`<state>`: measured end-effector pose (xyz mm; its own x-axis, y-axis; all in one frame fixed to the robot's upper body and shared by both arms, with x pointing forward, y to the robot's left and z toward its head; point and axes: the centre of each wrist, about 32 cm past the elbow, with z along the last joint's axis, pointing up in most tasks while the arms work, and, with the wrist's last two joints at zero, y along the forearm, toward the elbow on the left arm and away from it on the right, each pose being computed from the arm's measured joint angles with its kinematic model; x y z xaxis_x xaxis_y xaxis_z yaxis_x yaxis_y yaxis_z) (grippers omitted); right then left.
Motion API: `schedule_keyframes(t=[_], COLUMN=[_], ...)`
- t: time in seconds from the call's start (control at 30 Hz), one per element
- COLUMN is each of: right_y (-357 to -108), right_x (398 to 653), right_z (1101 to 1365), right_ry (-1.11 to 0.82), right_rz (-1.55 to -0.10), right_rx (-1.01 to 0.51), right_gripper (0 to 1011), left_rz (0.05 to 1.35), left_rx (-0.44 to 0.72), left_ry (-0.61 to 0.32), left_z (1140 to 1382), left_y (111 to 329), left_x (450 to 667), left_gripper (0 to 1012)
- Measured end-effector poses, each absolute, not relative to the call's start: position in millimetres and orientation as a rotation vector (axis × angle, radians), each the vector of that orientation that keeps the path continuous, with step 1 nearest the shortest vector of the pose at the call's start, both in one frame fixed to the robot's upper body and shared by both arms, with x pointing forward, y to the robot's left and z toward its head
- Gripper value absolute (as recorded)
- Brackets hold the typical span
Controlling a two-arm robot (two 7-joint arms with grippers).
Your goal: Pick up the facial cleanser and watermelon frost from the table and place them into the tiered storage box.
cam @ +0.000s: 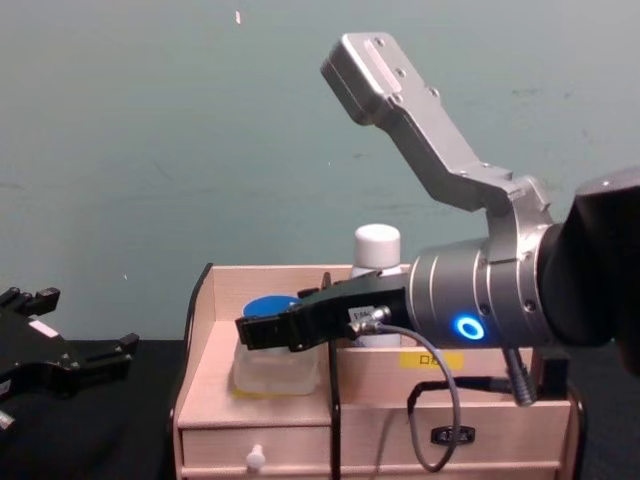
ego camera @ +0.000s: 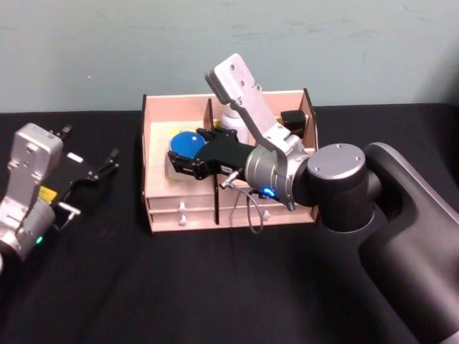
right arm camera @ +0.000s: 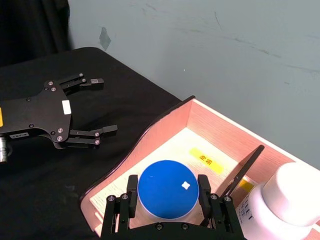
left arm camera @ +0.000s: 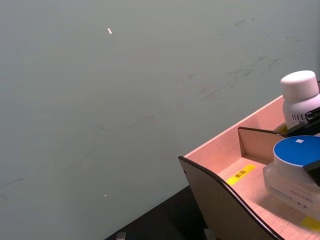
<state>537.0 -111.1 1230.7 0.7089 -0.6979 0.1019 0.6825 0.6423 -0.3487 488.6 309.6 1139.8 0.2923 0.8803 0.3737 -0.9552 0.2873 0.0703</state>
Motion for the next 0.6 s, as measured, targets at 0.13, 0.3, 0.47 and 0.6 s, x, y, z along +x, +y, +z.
schedule_keyframes(t=[0.13,0.3,0.47,0.6], right_y=[-111.3,-111.5,-111.4,-111.4], right_x=[537.0,536.8,536.6,536.4], right_z=[1230.6,1230.7,1230.9,1231.1], right_ry=[0.043,0.042,0.042,0.042], right_rz=[-0.787,-0.787,-0.787,-0.786], right_rx=[-0.38,-0.379,-0.378,-0.378], right_gripper=[726,726,773,874], left_rz=[1.248,1.248,1.248,1.248], left_rx=[0.304,0.304,0.304,0.304], left_ry=[-0.285,-0.285,-0.285,-0.285], left_z=[1139.8,1139.8,1139.8,1139.8], left_y=[309.7,309.6,309.7,309.7], left_x=[488.6,488.6,488.6,488.6], left_gripper=[1001,1001,1001,1001])
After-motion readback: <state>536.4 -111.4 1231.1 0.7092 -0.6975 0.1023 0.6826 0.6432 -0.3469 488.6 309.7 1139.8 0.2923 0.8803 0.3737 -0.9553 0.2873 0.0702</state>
